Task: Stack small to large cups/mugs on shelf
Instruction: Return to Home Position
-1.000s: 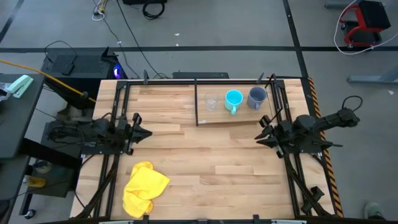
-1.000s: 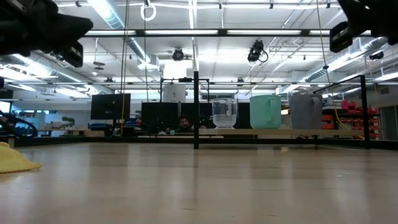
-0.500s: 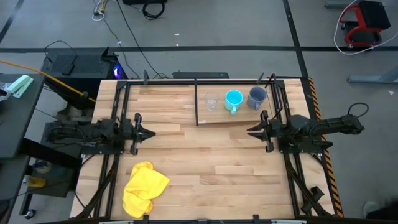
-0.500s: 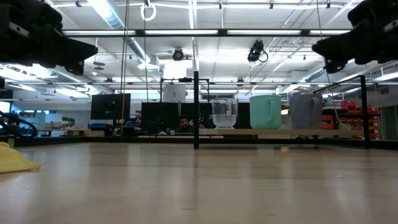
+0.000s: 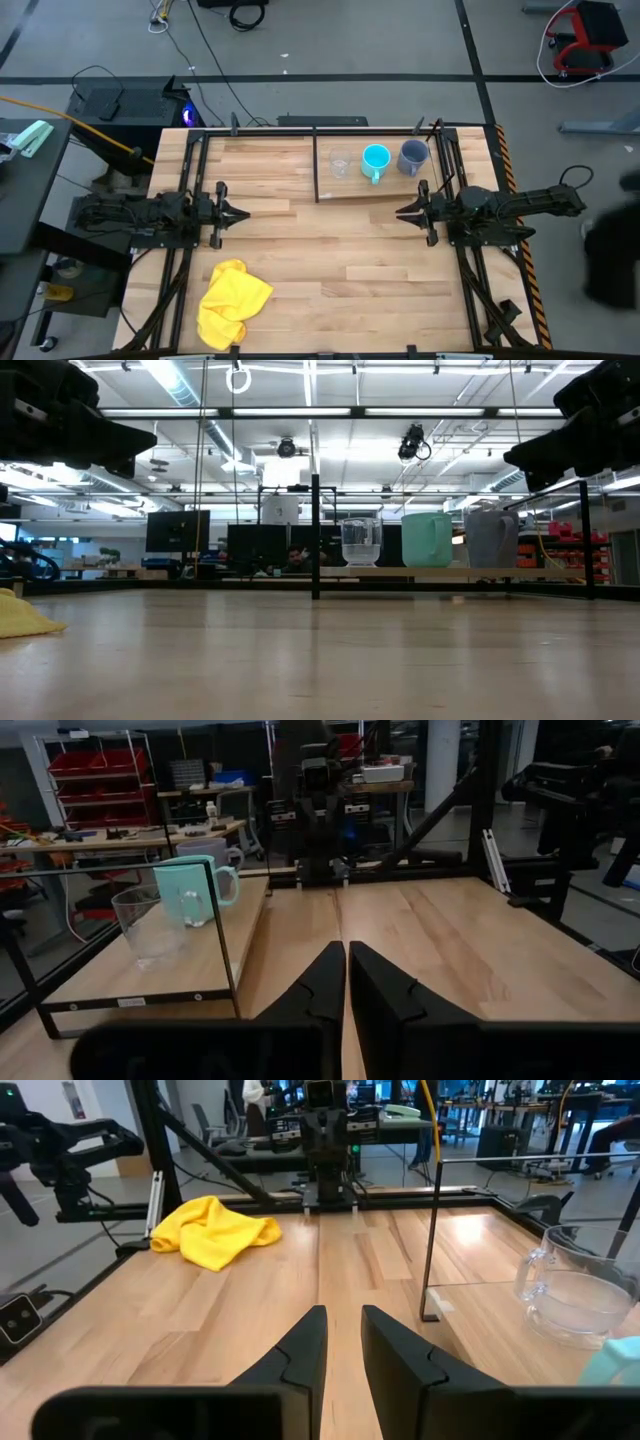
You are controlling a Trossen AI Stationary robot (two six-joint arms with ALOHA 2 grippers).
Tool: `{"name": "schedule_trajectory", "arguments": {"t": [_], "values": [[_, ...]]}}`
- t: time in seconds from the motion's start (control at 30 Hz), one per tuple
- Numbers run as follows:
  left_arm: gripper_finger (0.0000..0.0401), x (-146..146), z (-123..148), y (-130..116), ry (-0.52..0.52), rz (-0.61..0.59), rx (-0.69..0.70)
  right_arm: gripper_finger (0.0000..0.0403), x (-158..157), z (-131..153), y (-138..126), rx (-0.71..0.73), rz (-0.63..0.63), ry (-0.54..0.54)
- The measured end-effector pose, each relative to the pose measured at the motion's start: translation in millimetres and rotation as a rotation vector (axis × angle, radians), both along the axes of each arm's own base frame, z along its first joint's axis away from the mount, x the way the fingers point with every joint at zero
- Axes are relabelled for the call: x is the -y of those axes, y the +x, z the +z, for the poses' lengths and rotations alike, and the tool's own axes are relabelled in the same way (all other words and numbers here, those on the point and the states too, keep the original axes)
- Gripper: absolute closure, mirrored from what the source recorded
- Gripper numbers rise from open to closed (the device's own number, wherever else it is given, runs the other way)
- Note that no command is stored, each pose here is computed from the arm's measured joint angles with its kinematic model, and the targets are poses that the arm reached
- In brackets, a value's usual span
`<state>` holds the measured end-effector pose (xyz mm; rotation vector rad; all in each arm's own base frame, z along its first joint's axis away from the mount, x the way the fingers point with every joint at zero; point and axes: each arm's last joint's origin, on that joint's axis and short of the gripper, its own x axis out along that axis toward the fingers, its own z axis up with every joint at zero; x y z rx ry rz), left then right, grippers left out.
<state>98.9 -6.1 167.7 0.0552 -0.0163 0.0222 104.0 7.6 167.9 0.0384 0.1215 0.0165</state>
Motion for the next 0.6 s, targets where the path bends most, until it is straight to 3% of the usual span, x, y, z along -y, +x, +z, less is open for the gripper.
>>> {"name": "schedule_trajectory", "arguments": {"t": [0.6], "values": [[0.0378, 0.0, 0.0, 0.0, -0.001, 0.000, 0.000, 0.0329, 0.0, 0.2, 0.0, 0.001, 0.000, 0.000]]}}
